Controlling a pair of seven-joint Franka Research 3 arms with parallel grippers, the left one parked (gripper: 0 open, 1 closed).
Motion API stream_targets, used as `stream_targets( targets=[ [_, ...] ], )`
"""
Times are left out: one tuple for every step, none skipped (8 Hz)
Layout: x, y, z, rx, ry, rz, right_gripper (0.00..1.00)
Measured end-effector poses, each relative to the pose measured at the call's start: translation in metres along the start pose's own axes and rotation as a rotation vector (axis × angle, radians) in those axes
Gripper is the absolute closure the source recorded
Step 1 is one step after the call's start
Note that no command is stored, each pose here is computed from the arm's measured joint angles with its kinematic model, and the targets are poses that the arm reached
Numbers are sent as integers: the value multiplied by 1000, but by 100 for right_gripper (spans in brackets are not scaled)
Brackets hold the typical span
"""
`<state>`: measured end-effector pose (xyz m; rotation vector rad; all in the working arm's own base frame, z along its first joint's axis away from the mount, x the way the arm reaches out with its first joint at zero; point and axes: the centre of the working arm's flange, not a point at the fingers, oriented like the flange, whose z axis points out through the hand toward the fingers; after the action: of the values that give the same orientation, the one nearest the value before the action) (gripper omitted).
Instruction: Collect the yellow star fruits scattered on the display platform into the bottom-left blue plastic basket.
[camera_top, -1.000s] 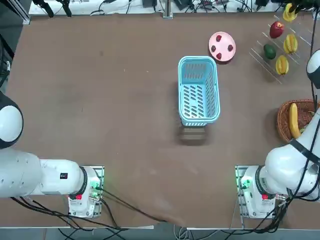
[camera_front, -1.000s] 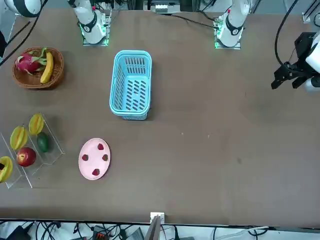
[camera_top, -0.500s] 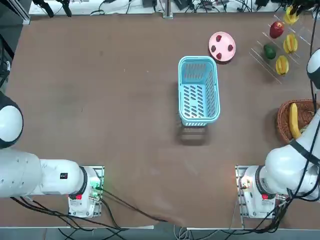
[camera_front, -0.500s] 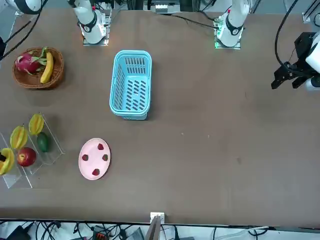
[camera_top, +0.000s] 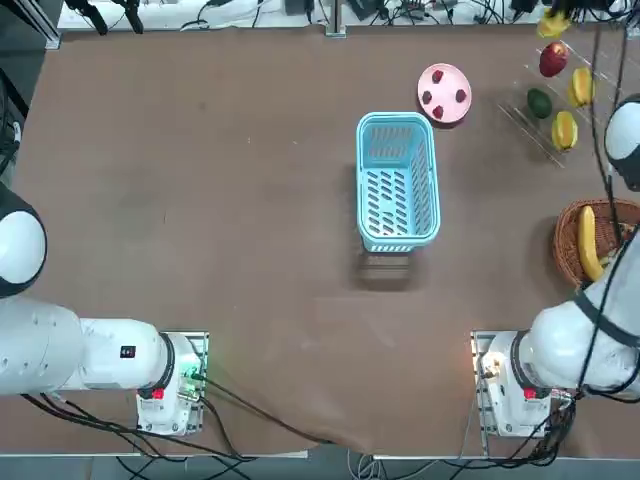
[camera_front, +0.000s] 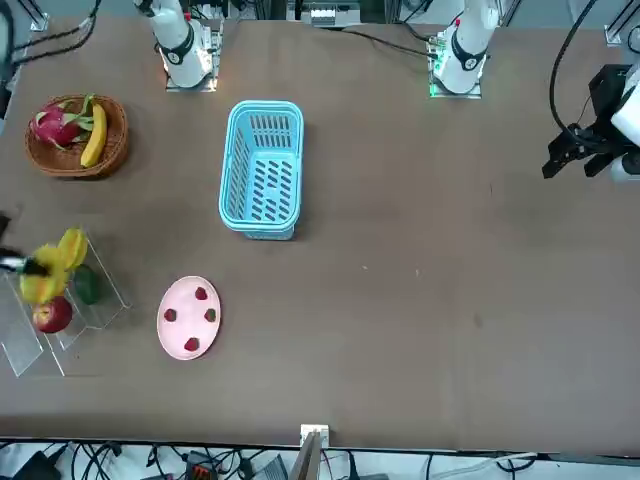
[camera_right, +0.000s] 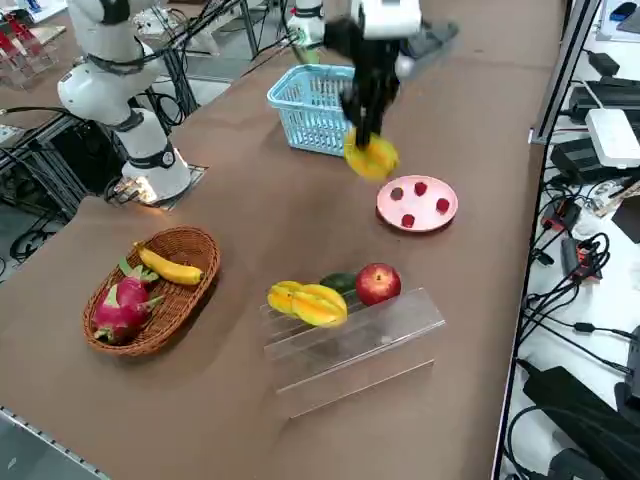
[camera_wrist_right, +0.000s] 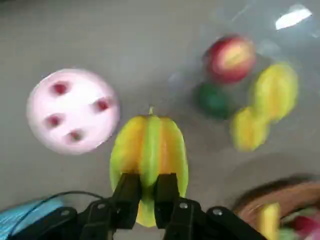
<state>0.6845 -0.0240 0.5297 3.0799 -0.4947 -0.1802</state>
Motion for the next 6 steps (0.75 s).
stream_targets(
  targets=[
    [-29,-42,3,35,-46,25,80],
    [-61,-77,8,40,-77,46,80],
    [-98,-111,15,45,-88,65,80],
    [-142,-144,26,67,-91,84,80],
    [-187,-173,41,103,-83,105,80],
    [-232,-198,62,135,-57,139,80]
  ],
)
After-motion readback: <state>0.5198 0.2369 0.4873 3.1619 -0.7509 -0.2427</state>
